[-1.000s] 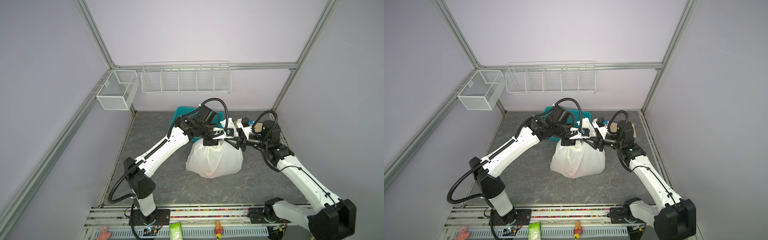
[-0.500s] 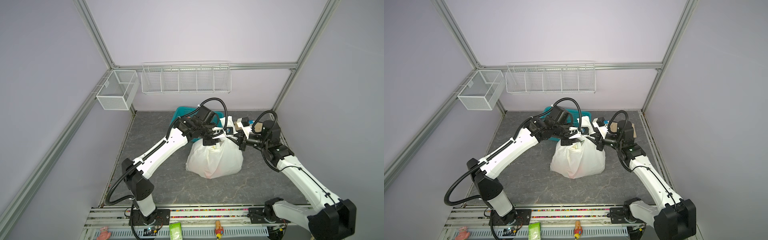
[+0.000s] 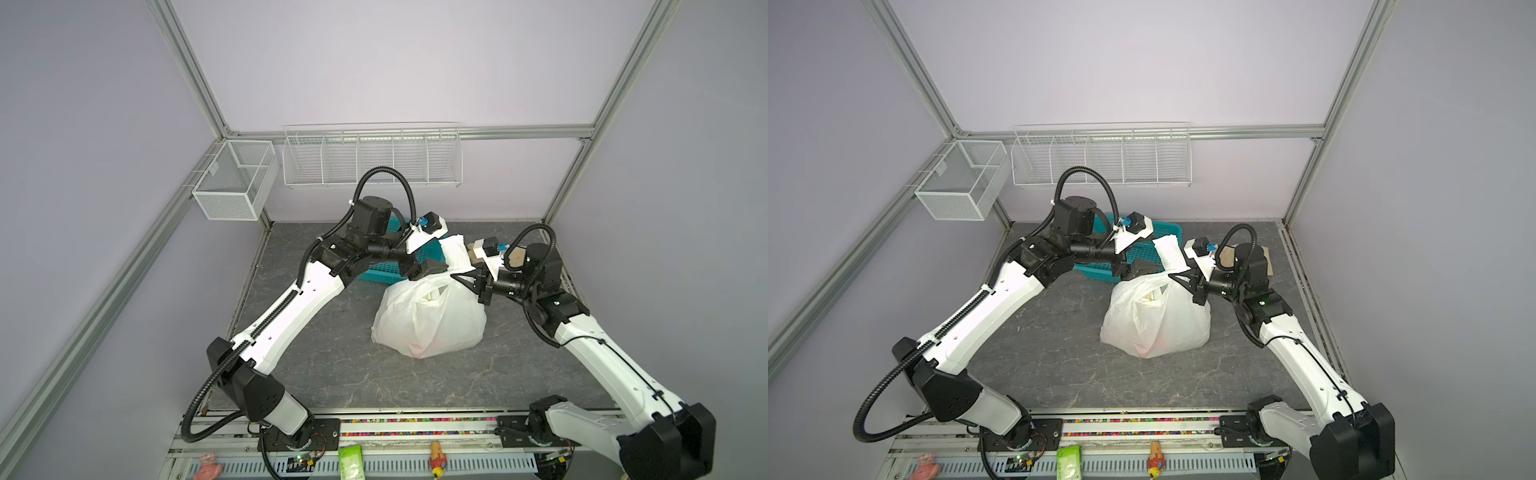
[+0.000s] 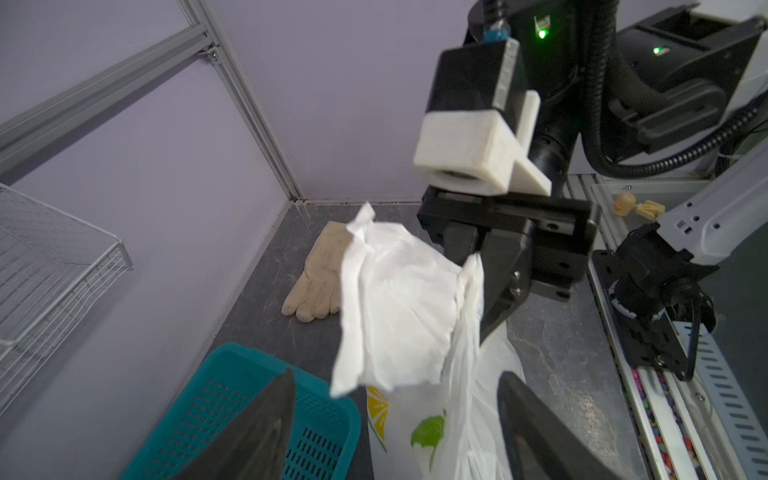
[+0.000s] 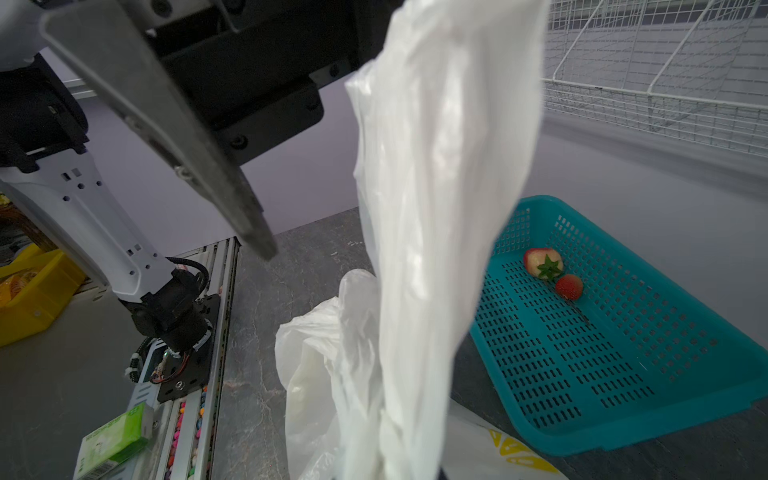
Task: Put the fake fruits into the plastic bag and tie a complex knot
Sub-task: 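Pull the left gripper's handle back over the bag toward the basket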
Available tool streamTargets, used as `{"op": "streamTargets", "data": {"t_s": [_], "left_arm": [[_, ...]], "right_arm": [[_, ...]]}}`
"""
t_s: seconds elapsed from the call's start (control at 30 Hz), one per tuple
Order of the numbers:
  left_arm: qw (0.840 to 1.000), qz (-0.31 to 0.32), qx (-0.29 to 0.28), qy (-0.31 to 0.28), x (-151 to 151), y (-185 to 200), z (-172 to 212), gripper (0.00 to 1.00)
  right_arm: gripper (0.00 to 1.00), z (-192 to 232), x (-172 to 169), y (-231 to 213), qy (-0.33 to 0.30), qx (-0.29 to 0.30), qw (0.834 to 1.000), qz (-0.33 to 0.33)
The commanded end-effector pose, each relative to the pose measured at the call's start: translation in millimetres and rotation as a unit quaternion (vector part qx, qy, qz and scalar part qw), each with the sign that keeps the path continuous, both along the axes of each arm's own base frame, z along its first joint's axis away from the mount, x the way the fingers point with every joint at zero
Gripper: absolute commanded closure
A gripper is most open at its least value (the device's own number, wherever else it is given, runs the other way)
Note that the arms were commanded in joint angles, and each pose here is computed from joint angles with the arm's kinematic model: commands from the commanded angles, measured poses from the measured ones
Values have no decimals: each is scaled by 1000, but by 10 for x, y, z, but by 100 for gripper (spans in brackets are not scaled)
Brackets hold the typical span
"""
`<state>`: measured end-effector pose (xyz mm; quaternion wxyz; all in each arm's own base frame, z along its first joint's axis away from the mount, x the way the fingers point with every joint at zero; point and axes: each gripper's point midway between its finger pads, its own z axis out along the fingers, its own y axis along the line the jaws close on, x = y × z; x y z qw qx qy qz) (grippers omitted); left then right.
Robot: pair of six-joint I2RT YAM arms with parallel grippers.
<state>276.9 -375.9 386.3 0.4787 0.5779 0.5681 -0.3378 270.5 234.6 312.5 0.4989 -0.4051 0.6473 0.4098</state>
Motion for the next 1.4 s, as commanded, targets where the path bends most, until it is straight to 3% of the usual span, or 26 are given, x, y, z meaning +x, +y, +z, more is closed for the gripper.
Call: {"op": "streamTargets", "data": {"t_s": [0.0,0.1,0.2,0.27,0.33,0.47,0.8,1.03,1.2,1.37], "left_arm": [[997,-18,-45,55,48,-187,187,24],[993,-47,-65,87,32,-297,236,34],[990,-68,-77,100,3,-348,242,51],[989,-76,-78,100,-22,-351,230,71],[990,-72,-77,92,-21,-331,208,84],[992,-56,-84,79,-7,-265,199,97],[991,-45,-98,80,8,-214,178,100],[992,-39,-91,76,9,-186,120,100],[995,-32,-88,21,-80,-44,53,100],[994,-28,-93,-53,-237,137,-152,100]], "right_arm": [[94,-40,-122,32,2,0,1000,20],[94,-96,-86,37,10,-6,1000,12],[94,-141,-36,27,17,-13,1000,-2],[93,-153,-4,17,23,-15,1000,-11],[92,-166,24,7,28,-18,999,-19],[89,-206,69,-28,36,-27,998,-38],[80,-290,148,-37,53,-36,997,-49],[87,-204,151,-33,52,-24,997,-51],[91,-168,231,-81,76,-20,994,-80],[92,-122,363,-87,144,4,983,-112]]}}
